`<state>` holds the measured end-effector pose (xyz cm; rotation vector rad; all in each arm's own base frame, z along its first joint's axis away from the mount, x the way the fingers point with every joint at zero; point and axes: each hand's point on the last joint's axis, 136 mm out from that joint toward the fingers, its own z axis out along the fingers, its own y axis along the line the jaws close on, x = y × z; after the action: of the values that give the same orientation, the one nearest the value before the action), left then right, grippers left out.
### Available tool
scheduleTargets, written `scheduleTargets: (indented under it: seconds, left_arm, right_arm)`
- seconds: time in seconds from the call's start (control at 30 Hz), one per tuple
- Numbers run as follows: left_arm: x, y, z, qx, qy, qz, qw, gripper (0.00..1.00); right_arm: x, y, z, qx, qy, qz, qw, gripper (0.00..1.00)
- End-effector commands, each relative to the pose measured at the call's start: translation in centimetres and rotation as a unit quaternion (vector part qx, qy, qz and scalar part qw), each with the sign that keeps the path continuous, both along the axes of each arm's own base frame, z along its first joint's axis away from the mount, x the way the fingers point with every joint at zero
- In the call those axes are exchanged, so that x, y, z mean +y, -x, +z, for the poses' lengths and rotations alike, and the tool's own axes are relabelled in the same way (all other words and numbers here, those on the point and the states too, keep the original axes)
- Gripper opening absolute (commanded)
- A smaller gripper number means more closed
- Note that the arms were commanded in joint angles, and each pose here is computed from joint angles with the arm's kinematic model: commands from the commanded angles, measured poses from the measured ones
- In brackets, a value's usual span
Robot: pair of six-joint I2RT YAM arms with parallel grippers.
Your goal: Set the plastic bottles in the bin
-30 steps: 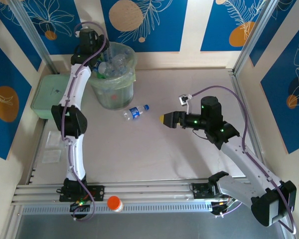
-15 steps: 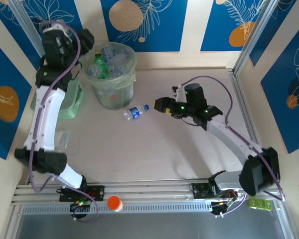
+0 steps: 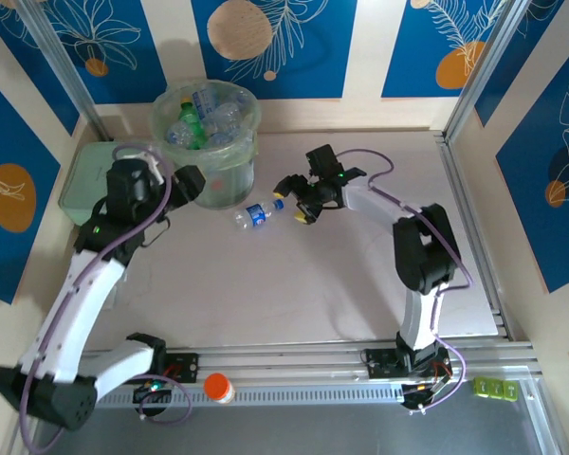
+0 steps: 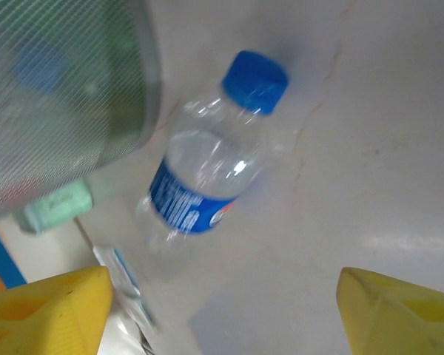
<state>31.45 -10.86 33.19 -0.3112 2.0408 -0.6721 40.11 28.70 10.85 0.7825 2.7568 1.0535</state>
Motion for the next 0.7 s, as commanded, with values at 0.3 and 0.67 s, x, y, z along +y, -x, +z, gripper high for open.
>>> scheduleTargets:
  seconds: [0.3,0.67]
  left_arm:
    - [-1.1,2.0,-2.9,-0.013,-0.096,-0.038,0.995,0.75]
    - [-1.1,2.7,-2.6,-0.032,-0.132,-0.032,0.990,0.77]
  right_arm:
    - [0.6,-3.3,-5.7,0.114,0.032,-0.148,0.982,0.78]
    - [2.3,-4.8,-8.5,0.150,0.034,-0.174,0.973,0.69]
